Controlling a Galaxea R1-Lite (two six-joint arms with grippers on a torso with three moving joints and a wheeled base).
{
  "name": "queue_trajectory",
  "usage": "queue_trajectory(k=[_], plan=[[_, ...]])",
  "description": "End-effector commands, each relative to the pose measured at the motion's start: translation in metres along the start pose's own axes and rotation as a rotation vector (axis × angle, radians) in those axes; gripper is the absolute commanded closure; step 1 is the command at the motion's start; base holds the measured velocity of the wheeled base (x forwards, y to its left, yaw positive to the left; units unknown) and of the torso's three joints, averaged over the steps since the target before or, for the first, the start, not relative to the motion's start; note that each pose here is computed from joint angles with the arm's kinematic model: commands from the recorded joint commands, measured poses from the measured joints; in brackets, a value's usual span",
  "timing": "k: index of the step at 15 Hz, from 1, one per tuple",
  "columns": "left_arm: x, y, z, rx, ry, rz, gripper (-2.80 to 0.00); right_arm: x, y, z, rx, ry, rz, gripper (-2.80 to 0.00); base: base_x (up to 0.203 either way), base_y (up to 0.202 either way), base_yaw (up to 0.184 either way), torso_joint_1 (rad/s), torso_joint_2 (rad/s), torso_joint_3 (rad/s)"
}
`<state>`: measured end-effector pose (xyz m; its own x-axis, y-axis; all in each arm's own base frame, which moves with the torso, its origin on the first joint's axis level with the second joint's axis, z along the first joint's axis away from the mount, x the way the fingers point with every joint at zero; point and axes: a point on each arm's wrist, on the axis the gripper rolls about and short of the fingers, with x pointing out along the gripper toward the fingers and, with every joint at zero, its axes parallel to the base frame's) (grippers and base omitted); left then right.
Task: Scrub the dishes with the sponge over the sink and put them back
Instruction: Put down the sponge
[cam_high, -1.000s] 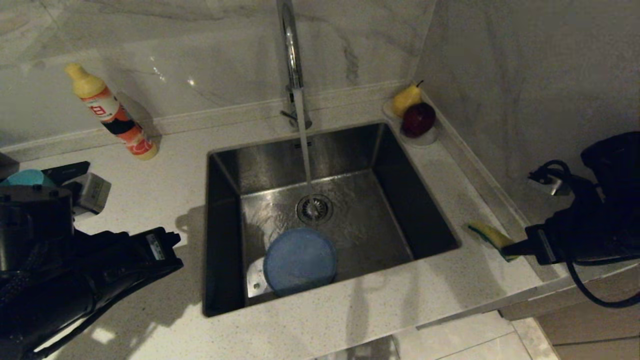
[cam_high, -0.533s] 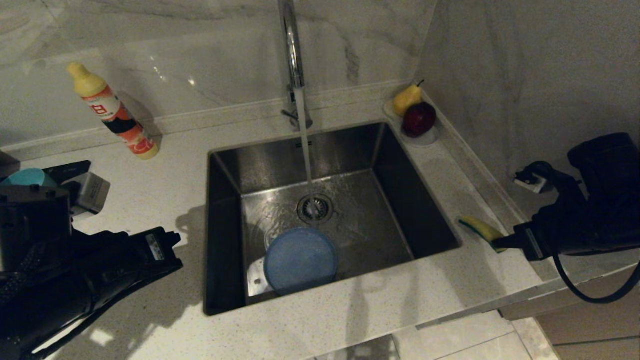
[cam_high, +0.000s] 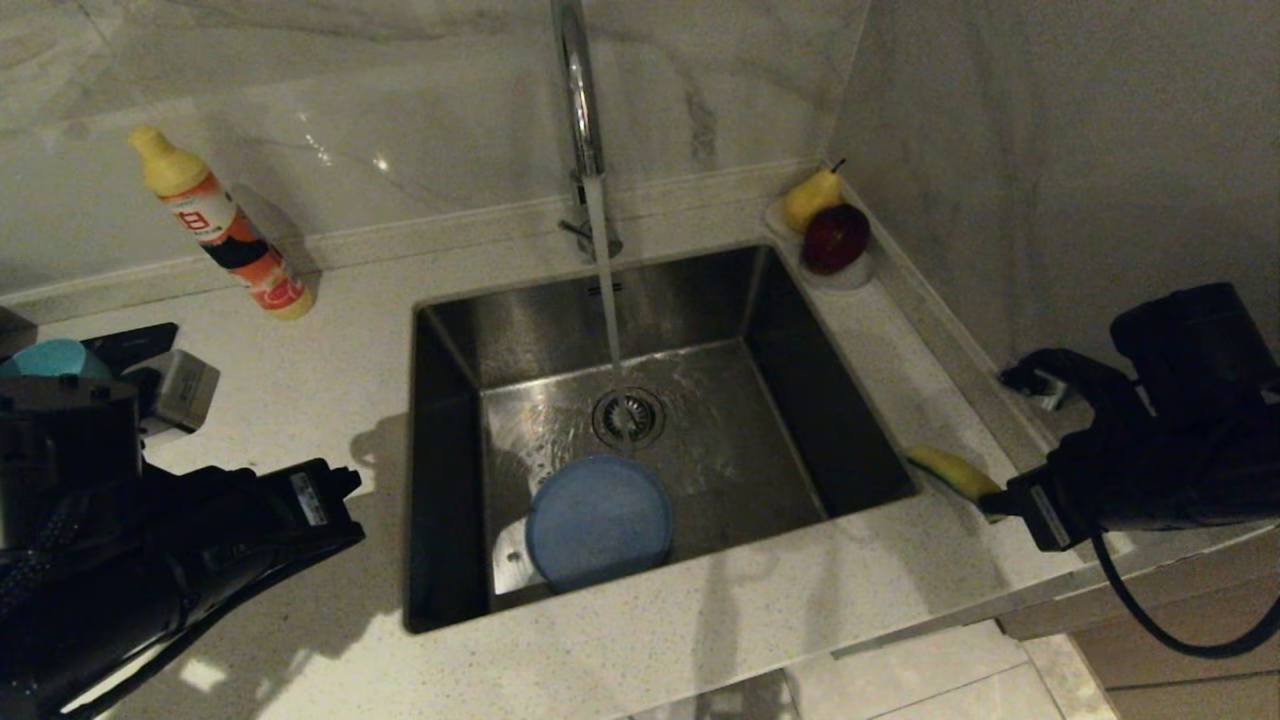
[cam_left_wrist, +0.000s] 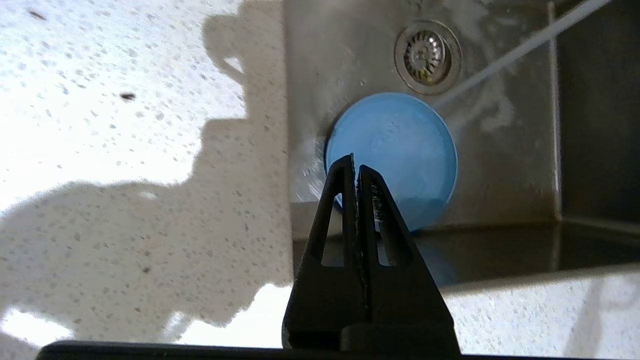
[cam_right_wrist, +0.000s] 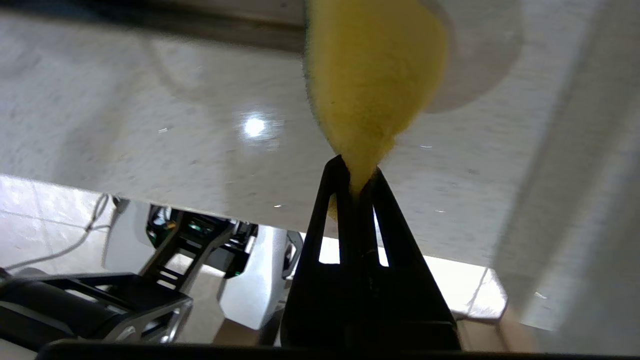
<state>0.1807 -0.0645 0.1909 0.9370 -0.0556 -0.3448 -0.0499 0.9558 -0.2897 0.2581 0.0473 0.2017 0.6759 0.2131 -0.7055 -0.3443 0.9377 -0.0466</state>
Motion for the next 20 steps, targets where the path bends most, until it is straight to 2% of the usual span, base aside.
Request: queue_trajectory(k=[1,4,6,11,13,20], plan=[[-0.001,0.001,-0.002,-0.002,0.002,0.000,0.00,-0.001,0.018,-0.003,-0.036,0.000,0.006,0.00,0.000,0.000,0.000,0.000,0.00,0.000],[-0.003,0.001,0.000,-0.006,-0.005,-0.011,0.00,-0.004,0.026,-0.007,-0.050,-0.003,-0.037,0.00,0.000,0.000,0.000,0.000,0.00,0.000],[-0.005,0.001,0.001,-0.008,-0.012,-0.013,0.00,-0.004,0.022,-0.007,-0.138,-0.027,-0.108,0.00,0.000,0.000,0.000,0.000,0.00,0.000],[-0.005,-0.001,0.004,-0.007,-0.019,-0.018,0.00,0.012,0.016,-0.013,-0.248,-0.111,-0.235,0.00,0.000,0.000,0.000,0.000,0.00,0.000],[-0.005,-0.002,0.007,-0.002,-0.012,-0.015,0.00,0.013,0.013,-0.015,-0.308,-0.113,-0.278,0.00,0.000,0.000,0.000,0.000,0.00,0.000],[0.001,-0.003,0.003,0.008,0.038,-0.016,0.00,0.047,-0.011,-0.026,-0.361,-0.131,-0.365,0.00,0.000,0.000,0.000,0.000,0.00,0.000]])
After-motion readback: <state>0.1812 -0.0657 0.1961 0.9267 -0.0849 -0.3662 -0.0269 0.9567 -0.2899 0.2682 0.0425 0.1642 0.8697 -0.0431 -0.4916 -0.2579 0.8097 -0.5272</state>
